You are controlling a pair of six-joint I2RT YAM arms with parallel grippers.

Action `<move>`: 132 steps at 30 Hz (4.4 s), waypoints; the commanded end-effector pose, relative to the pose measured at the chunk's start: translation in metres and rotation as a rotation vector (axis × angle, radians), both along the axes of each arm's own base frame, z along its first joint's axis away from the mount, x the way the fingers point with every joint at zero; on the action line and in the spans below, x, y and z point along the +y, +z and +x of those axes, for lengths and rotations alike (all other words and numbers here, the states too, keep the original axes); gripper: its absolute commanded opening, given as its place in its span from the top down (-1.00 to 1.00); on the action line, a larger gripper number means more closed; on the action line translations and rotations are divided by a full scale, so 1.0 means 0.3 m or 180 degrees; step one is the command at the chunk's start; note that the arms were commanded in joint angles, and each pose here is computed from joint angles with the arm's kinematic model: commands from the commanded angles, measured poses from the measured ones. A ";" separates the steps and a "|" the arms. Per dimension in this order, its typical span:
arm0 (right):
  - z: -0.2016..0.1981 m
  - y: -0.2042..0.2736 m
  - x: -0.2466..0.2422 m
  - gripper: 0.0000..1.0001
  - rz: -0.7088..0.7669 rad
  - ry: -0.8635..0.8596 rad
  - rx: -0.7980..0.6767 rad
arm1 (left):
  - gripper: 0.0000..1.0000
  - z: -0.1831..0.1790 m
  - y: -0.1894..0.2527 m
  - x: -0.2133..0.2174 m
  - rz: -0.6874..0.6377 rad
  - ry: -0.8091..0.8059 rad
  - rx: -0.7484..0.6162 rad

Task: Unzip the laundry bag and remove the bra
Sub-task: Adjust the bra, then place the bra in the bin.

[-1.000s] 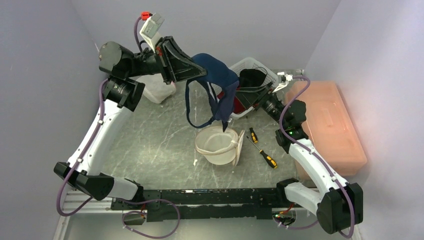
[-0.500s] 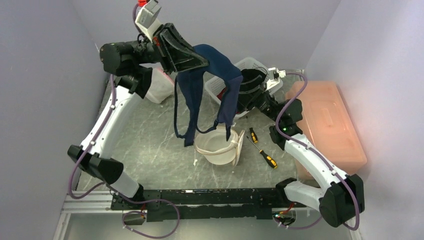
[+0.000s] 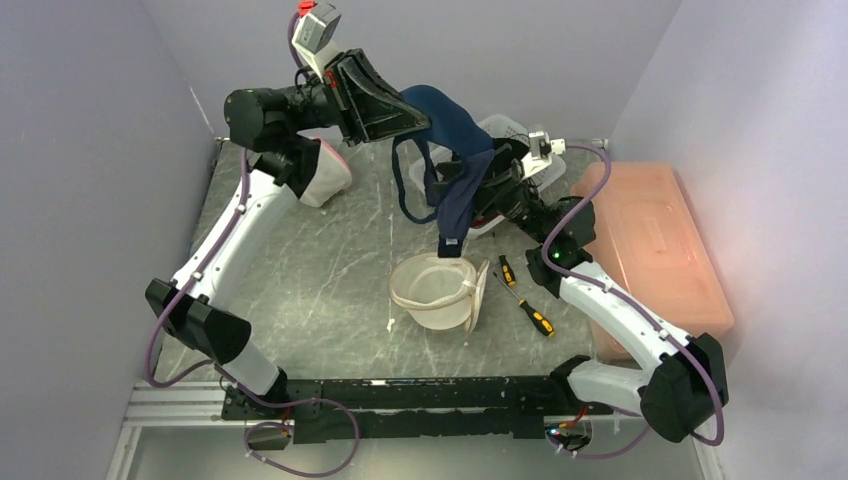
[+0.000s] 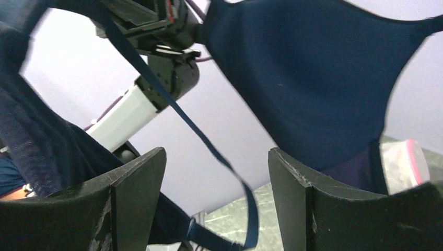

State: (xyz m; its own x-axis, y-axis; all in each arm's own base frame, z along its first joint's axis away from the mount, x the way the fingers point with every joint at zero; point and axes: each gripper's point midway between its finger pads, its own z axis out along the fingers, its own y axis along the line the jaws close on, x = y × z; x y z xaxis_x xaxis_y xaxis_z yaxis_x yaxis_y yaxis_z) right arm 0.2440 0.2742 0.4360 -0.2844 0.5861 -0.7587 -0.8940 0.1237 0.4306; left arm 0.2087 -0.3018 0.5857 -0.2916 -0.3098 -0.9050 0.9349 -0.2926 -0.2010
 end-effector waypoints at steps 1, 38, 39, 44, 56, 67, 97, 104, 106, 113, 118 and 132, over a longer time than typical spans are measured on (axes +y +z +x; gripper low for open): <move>0.002 0.104 0.007 -0.49 0.0091 -0.0290 -0.0297 | 0.95 -0.057 0.078 0.012 -0.0244 0.0030 -0.0163; 0.091 -0.033 -0.283 -0.42 -0.0161 -0.1538 0.0093 | 0.95 -0.050 0.150 0.047 -0.0396 0.0506 0.0491; 0.089 -0.016 -0.265 -0.41 -0.0130 -0.1434 0.0048 | 0.94 -0.061 0.150 0.049 -0.0395 0.0480 0.0478; -0.001 0.129 -0.183 -0.42 0.0149 -0.0822 -0.0396 | 0.95 -0.077 0.138 0.045 -0.0419 0.0363 0.0468; -0.086 0.303 -0.067 -0.45 0.0613 -0.0364 -0.0898 | 0.95 -0.103 0.123 -0.030 -0.0524 0.0075 0.0526; -0.049 0.340 -0.035 -0.37 0.0808 -0.0299 -0.0800 | 0.94 -0.097 0.103 -0.073 -0.0541 0.0023 0.0589; 0.255 0.091 -0.117 1.00 -0.0101 -0.1266 0.0108 | -0.29 0.258 -0.087 0.060 -0.1087 0.2002 0.1521; 0.490 0.001 -0.215 1.00 -0.1486 -0.2485 0.0167 | -0.86 0.354 -0.263 0.247 -0.0706 0.3299 0.1848; 0.539 0.003 -0.234 1.00 -0.1652 -0.2684 0.0168 | -0.86 0.341 -0.299 0.307 -0.0609 0.3584 0.1801; 0.652 0.084 -0.197 1.00 -0.1779 -0.2807 -0.0057 | -0.86 0.277 -0.407 0.541 -0.0269 0.4593 0.1721; 0.744 0.098 -0.124 1.00 -0.1945 -0.2613 0.0008 | -0.86 0.254 -0.533 0.571 0.0070 0.4734 0.1836; 1.093 -0.056 -0.426 1.00 -0.0264 -0.1650 0.1660 | -0.85 0.223 -0.897 0.524 0.0949 0.4592 0.2383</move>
State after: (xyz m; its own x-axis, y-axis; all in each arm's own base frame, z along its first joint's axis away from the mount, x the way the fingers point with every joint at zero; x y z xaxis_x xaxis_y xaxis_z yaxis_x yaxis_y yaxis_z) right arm 0.5397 0.2034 0.4413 -0.2195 0.4642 -0.8581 -0.4718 0.7193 0.5099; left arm 0.2791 -0.1385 0.3197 -0.2744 -0.5208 -0.8084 0.0561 0.8305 -0.5541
